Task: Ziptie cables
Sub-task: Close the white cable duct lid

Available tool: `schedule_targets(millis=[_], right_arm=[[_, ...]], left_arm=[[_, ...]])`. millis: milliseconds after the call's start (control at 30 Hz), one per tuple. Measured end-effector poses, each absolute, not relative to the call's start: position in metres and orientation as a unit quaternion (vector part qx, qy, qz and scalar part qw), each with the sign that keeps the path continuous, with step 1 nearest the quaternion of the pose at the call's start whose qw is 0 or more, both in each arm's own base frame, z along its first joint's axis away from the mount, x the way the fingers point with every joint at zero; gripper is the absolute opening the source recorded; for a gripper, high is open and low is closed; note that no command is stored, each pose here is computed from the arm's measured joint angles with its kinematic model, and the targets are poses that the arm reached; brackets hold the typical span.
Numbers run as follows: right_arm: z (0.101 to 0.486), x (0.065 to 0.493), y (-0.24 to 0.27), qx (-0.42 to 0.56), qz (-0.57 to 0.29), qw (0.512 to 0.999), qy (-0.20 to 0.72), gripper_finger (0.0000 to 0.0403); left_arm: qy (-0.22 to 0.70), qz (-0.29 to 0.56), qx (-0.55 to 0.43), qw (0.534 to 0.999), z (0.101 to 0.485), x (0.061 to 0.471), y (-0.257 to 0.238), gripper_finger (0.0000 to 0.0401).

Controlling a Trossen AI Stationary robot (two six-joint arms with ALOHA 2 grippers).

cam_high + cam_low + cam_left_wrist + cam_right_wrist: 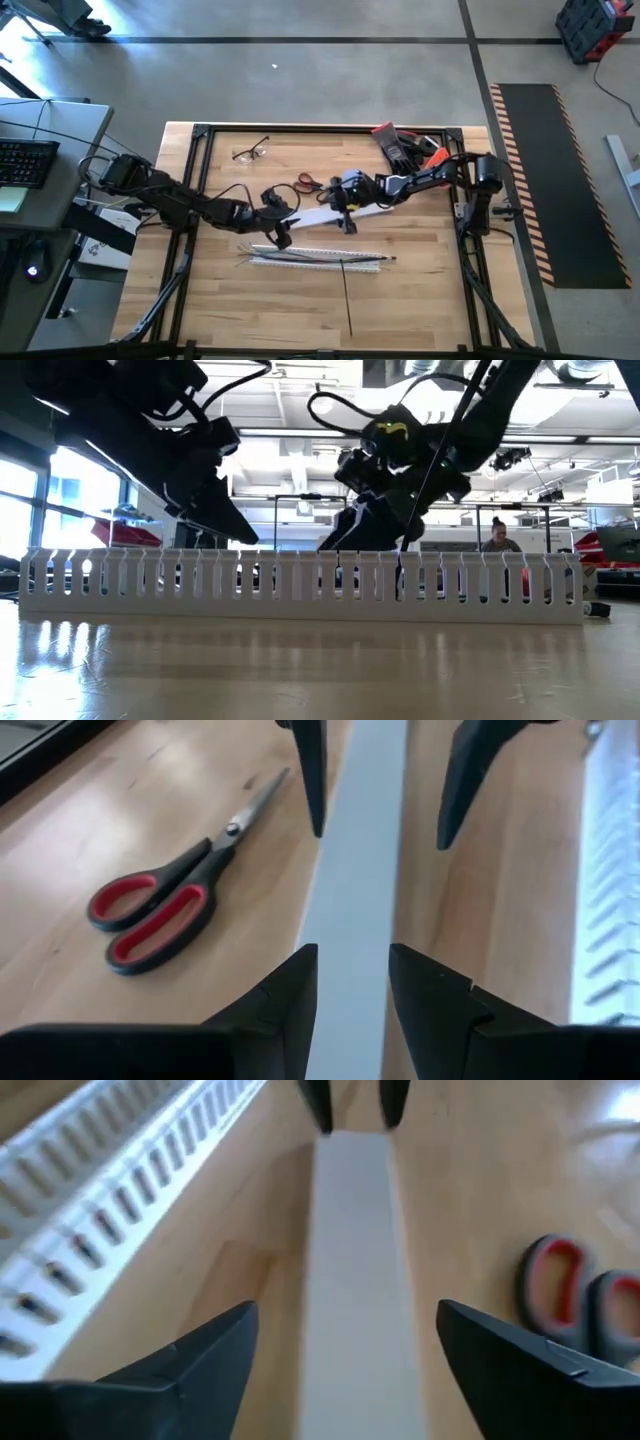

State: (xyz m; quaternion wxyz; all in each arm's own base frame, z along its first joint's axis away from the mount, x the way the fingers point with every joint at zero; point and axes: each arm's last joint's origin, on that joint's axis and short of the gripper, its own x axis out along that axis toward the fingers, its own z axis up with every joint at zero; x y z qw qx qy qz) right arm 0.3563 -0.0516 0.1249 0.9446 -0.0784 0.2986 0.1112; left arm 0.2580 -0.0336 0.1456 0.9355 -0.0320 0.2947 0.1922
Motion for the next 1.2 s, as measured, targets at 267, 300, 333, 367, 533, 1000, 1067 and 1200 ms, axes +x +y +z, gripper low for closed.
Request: schedule_targets(millis=[267,300,333,367,533,1000,1067,1200], right_arm=[[0.104,0.366,-0.064,-0.095,0.116,0.939,0.309,0.0342],[0.099,0.366,-0.064,-0.095,0.116,0.939,0.311,0.0343],[0.095,0.366,-0.066,-0.093,0.116,0.938,0.314,0.0343],[0.092,0.366,-0.067,-0.090,0.114,0.937,0.318,0.0342],[0.078,0.365,-0.071,-0.070,0.131,0.934,0.325,0.0326],[0.048,0.367,-0.068,-0.045,0.112,0.930,0.348,0.0218],[0.049,0.368,-0.067,-0.050,0.097,0.931,0.348,0.0218],[0.049,0.370,-0.063,-0.050,0.075,0.934,0.346,0.0218]], left_arm=[[0.298,0.216,-0.029,0.930,0.145,0.260,-0.017,0.0110],[0.298,0.215,-0.030,0.929,0.145,0.260,-0.016,0.0110],[0.300,0.216,-0.030,0.929,0.145,0.260,-0.015,0.0110],[0.299,0.217,-0.031,0.928,0.145,0.260,-0.014,0.0110],[0.303,0.207,-0.033,0.930,0.144,0.260,-0.016,0.0110],[0.299,0.192,-0.030,0.934,0.145,0.260,-0.024,0.0110],[0.296,0.192,-0.031,0.935,0.146,0.260,-0.024,0.0110],[0.288,0.192,-0.034,0.938,0.147,0.261,-0.024,0.0104]])
